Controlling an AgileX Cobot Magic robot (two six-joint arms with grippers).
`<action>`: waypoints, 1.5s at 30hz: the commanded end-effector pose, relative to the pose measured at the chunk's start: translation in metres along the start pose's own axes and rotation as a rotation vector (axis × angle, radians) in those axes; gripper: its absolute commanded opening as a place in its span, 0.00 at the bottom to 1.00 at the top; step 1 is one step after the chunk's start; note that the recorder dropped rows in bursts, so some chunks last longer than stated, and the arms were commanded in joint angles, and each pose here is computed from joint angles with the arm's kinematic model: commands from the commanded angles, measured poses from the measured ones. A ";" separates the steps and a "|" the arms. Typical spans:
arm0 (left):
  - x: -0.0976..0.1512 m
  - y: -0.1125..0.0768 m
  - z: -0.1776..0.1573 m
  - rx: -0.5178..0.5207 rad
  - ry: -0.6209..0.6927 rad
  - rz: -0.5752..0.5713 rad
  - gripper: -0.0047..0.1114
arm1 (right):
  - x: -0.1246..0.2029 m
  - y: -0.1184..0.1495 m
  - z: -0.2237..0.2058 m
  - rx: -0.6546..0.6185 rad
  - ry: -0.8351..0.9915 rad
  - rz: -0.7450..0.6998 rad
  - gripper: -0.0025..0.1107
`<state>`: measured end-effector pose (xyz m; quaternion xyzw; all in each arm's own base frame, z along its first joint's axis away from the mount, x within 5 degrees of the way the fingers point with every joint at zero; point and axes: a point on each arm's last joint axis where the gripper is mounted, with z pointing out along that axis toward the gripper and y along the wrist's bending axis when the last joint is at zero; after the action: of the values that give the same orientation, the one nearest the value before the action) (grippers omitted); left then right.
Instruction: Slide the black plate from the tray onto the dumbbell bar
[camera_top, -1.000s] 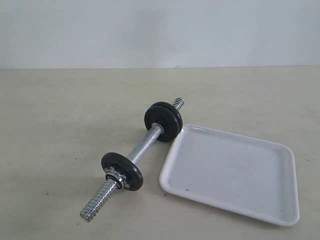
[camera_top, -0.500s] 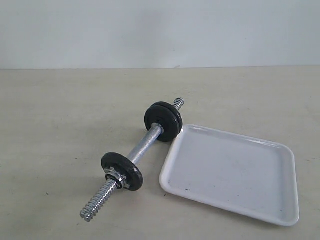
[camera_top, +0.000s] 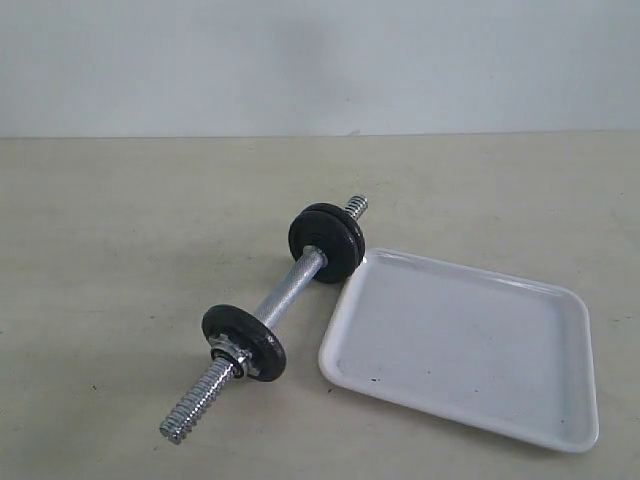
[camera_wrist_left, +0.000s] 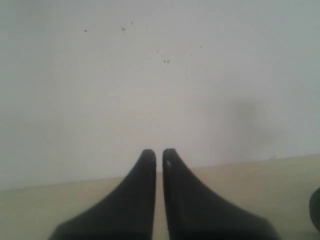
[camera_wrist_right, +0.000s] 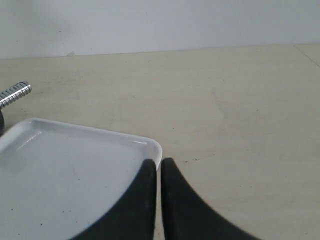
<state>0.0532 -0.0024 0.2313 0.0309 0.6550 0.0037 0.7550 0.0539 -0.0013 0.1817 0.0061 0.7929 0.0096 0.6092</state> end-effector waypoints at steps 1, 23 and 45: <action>0.016 -0.004 0.000 0.033 0.029 -0.013 0.08 | -0.001 0.000 0.000 -0.003 -0.011 0.004 0.03; 0.027 -0.002 -0.001 0.003 0.147 -0.133 0.08 | -0.001 0.000 0.000 -0.003 -0.011 0.004 0.03; 0.045 0.001 -0.005 -0.032 0.354 -0.040 0.08 | -0.001 0.000 0.000 -0.003 -0.011 0.004 0.03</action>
<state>0.0546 0.0002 0.1871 0.0022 0.7779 0.0008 0.6284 0.0539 -0.0013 0.1817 0.0061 0.7929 0.0096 0.6092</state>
